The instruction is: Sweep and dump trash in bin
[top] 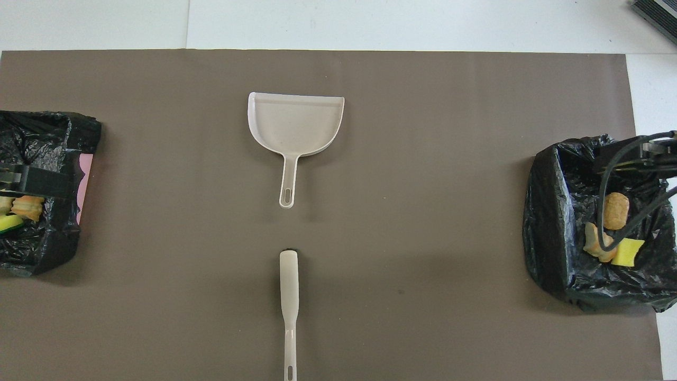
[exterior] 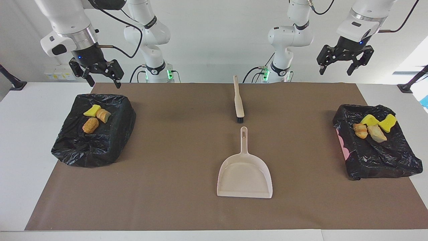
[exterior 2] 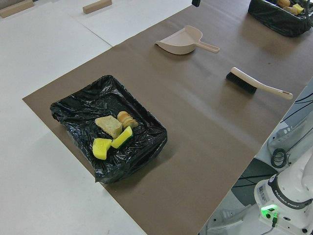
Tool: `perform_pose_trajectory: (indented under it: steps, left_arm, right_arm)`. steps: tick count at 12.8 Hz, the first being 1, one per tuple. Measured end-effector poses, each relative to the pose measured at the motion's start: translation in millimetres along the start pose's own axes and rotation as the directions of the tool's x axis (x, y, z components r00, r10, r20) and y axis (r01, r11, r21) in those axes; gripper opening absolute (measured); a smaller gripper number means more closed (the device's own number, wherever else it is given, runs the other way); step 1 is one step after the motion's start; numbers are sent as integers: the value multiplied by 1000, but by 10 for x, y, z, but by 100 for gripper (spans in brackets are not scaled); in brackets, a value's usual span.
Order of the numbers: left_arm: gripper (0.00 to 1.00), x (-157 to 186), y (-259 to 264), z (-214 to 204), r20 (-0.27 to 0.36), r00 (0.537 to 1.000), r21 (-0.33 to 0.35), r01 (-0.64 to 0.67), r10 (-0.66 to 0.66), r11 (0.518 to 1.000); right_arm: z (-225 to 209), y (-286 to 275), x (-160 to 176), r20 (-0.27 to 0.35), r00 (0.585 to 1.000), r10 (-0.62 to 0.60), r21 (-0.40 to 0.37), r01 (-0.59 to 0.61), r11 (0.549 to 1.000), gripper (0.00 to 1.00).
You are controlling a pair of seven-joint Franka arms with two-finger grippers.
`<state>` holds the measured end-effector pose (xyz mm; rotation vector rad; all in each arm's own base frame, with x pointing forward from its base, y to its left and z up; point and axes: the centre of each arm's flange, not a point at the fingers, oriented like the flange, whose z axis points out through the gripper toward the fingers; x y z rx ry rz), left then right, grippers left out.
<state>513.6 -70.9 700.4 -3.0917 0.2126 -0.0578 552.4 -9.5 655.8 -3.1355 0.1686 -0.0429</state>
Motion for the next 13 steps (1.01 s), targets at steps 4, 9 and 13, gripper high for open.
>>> perform_pose_trajectory:
  steps: [4, 9, 13]
  left_arm:
    - [100, -12, -22, -30, -2, 1000, 0, 4, -4, 1000]
    - [100, -7, -42, -6, 5, 1000, -17, 9, -9, 1000]
    - [100, -5, -99, 17, 10, 1000, -24, 20, -20, 1000]
  right_arm:
    - [0, 0, 0, 0, 1000, 0, 0, 0, 1000, 100]
    - [0, 0, 0, 0, 1000, 0, 0, 0, 1000, 100]
    - [0, 1, 0, 0, 1000, 0, 0, 0, 1000, 100]
